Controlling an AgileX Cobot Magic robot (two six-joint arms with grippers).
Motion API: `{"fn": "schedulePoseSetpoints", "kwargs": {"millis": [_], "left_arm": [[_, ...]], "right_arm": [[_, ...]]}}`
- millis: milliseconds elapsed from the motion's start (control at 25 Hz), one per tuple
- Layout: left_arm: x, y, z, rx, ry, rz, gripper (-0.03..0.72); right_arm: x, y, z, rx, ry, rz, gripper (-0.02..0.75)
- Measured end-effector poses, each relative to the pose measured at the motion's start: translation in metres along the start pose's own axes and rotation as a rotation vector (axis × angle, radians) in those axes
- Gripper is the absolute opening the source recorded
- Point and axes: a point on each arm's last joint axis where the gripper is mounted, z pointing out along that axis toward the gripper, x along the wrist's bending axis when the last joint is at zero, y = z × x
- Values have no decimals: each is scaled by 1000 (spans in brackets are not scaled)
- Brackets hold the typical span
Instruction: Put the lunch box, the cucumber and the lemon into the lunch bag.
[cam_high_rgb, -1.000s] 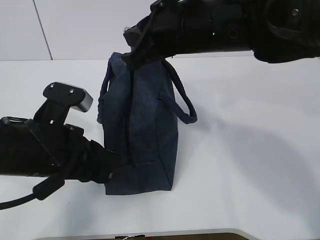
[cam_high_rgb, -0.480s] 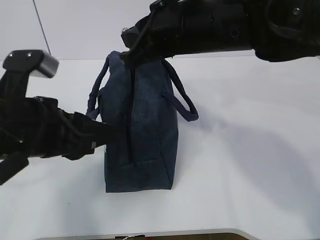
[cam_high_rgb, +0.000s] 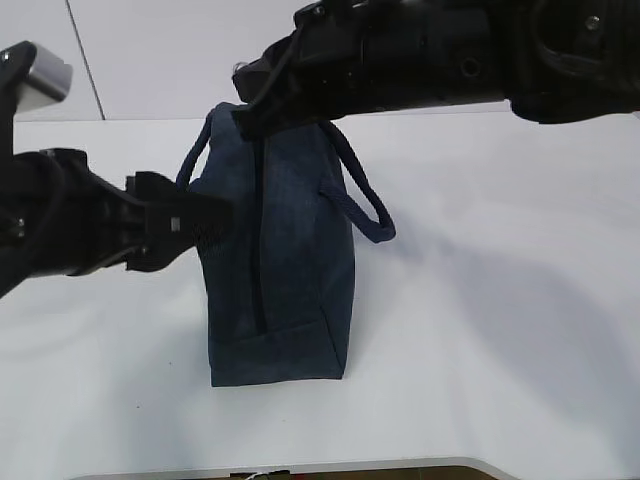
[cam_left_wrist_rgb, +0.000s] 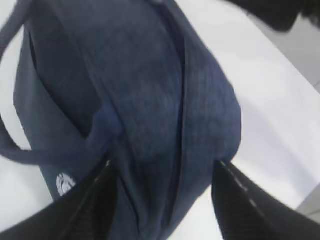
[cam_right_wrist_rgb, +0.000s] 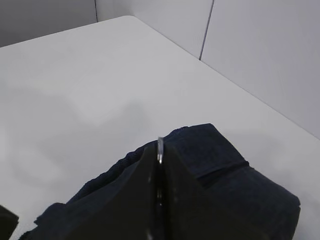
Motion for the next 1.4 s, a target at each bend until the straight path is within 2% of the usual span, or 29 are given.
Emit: {"fn": "schedulePoseSetpoints", "kwargs": {"millis": [120,320,440,520,720,800,1080,1400], "left_arm": [[-2,11,1,-35,15,1,455],[0,14,18,-12,46,12,455],[3,12,28,11,66,15,421],[5,10,33,25,76,20,344],[5,10,34,29,79,51,52],[5,10,35,31,77,87,12],[-6,15,20,17,-11,203,0],[-10,12,18,43,-60,250,0]], "right_arm": [[1,0,0,0,11,7,5],[2,0,0,1,20,12,5],[2,0,0,1,20,15,5],[2,0,0,1,20,15,5],[2,0,0,2,23,13,5],[2,0,0,4,23,3,5],[2,-1,0,9,24,-11,5],[-4,-1,0,9,-42,-18,5]]}}
